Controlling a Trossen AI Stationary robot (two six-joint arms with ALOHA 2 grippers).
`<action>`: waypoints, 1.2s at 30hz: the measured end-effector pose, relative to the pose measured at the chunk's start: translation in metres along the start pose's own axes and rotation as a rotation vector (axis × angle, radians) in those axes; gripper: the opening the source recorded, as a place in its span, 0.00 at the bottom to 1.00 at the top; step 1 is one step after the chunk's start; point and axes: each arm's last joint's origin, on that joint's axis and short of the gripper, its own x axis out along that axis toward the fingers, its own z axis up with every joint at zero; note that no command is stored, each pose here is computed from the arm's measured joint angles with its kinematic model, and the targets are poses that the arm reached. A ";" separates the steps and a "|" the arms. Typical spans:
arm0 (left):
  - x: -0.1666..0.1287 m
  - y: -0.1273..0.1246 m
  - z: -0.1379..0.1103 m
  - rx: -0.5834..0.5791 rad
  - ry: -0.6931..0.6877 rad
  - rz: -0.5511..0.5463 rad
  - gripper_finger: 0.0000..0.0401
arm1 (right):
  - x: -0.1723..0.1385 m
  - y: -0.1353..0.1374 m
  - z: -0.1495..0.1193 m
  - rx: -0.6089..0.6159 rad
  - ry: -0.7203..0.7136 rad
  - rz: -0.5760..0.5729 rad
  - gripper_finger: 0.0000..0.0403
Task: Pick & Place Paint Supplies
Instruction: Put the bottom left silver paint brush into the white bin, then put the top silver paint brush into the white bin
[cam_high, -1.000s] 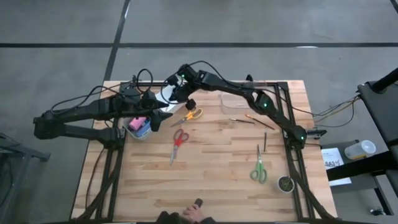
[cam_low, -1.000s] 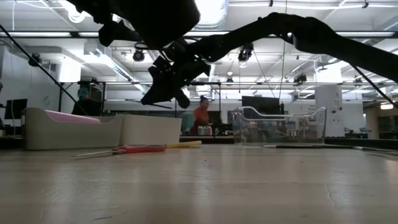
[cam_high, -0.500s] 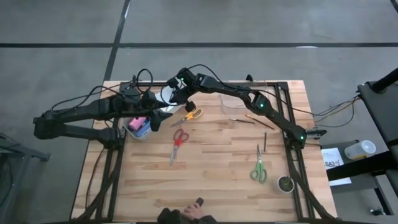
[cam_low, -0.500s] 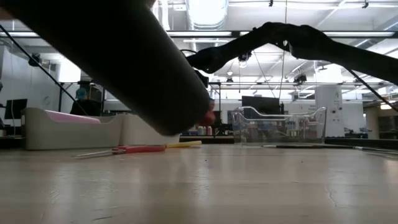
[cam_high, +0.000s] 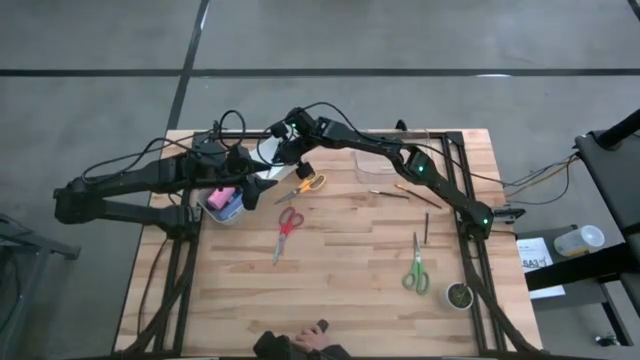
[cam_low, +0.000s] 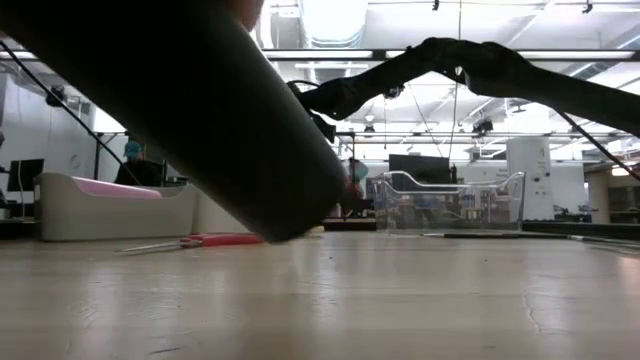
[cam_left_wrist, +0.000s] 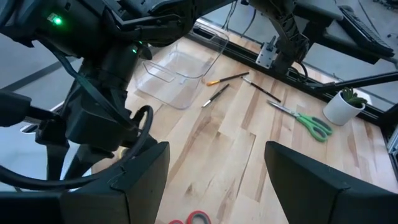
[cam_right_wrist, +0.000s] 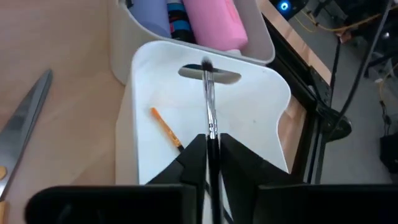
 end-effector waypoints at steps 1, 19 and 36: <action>0.000 0.000 0.000 0.000 -0.001 0.001 0.68 | 0.000 0.000 0.000 -0.006 -0.001 0.001 0.12; 0.000 0.000 0.000 -0.001 -0.001 0.004 0.68 | -0.002 0.002 0.009 -0.069 0.001 0.012 0.29; 0.000 0.000 0.000 -0.002 0.000 0.004 0.68 | -0.059 0.018 0.065 0.245 0.133 0.235 0.29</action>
